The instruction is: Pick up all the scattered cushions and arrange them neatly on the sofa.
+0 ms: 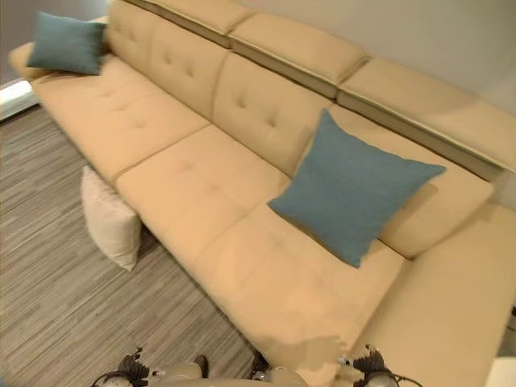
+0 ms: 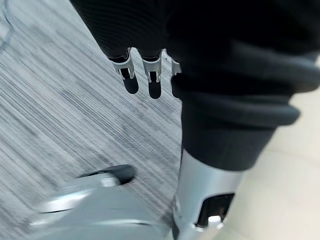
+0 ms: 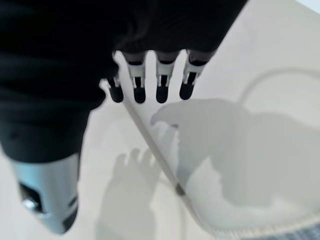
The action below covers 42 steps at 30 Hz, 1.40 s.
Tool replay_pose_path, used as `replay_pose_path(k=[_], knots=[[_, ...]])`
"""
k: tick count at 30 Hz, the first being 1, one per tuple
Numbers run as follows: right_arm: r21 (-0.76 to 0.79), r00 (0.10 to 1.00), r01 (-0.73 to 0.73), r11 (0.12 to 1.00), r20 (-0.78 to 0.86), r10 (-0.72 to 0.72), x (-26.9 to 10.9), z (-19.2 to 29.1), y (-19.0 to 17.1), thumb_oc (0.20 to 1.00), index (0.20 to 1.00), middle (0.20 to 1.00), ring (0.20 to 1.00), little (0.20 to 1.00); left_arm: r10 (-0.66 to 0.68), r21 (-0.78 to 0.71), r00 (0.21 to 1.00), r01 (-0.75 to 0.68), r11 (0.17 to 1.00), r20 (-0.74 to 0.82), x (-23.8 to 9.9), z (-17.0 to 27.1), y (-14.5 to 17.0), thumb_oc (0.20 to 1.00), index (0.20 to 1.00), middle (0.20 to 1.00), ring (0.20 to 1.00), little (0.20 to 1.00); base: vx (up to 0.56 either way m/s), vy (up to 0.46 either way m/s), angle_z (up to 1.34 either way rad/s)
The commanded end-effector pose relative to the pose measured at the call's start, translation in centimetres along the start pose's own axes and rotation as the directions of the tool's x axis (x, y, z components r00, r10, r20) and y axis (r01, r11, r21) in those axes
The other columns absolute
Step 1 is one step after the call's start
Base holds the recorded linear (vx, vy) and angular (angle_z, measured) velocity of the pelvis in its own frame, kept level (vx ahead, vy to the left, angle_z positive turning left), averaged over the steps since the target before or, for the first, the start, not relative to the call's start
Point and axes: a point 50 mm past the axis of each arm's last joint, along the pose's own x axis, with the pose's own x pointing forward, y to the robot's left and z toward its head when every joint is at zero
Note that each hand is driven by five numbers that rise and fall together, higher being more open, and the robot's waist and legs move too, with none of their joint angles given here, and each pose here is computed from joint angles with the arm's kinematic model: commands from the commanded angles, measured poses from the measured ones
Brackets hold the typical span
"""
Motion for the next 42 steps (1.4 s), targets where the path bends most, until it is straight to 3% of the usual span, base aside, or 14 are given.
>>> replay_pose_path(k=[1, 13, 16, 21, 33, 42], knots=[[0.07, 0.998, 0.013, 0.997, 0.054, -0.017, 0.2, 2.0, 0.1, 1.0, 1.0, 1.0, 1.0, 1.0, 0.013, -0.006, 0.999, -0.013, 1.0, 0.046, 0.1, 0.9, 0.7, 1.0, 1.0, 1.0, 1.0, 1.0, -0.05, 0.288, 0.46], [0.03, 0.999, -0.02, 0.999, 0.037, 0.019, 0.2, 1.8, 0.8, 1.0, 1.0, 1.0, 1.0, 1.0, 0.05, 0.021, 0.998, -0.051, 0.998, 0.028, 0.2, 0.3, 2.7, 1.0, 1.0, 1.0, 1.0, 1.0, -0.05, 0.144, 0.68], [0.008, 0.993, -0.055, 0.998, 0.104, 0.054, -0.1, 4.1, 2.9, 1.0, 1.0, 1.0, 1.0, 1.0, 0.051, 0.008, 0.998, -0.051, 0.999, -0.028, -0.2, -1.4, 2.1, 1.0, 1.0, 1.0, 1.0, 1.0, 0.04, -0.046, 0.81], [0.025, 0.991, -0.035, 0.999, 0.133, 0.031, 0.1, 4.7, 2.2, 1.0, 1.0, 1.0, 1.0, 1.0, 0.033, 0.001, 0.998, -0.033, 0.999, -0.062, -0.4, -2.3, 1.1, 1.0, 1.0, 1.0, 1.0, 1.0, 0.0, -0.018, 0.77], [-0.017, 0.993, -0.086, 0.996, 0.08, 0.087, -0.4, 3.6, 4.1, 1.0, 1.0, 1.0, 1.0, 1.0, 0.034, 0.037, 0.998, -0.032, 0.999, -0.061, -0.4, -2.2, 1.8, 1.0, 1.0, 1.0, 1.0, 1.0, 0.04, 0.097, 0.67], [-0.023, 0.99, -0.088, 0.996, 0.105, 0.09, -0.4, 4.3, 4.5, 1.0, 1.0, 1.0, 1.0, 1.0, 0.111, -0.106, 0.992, -0.117, 0.987, -0.063, -0.3, -2.0, 3.8, 1.0, 1.0, 1.0, 1.0, 1.0, 0.17, 0.141, 0.71]])
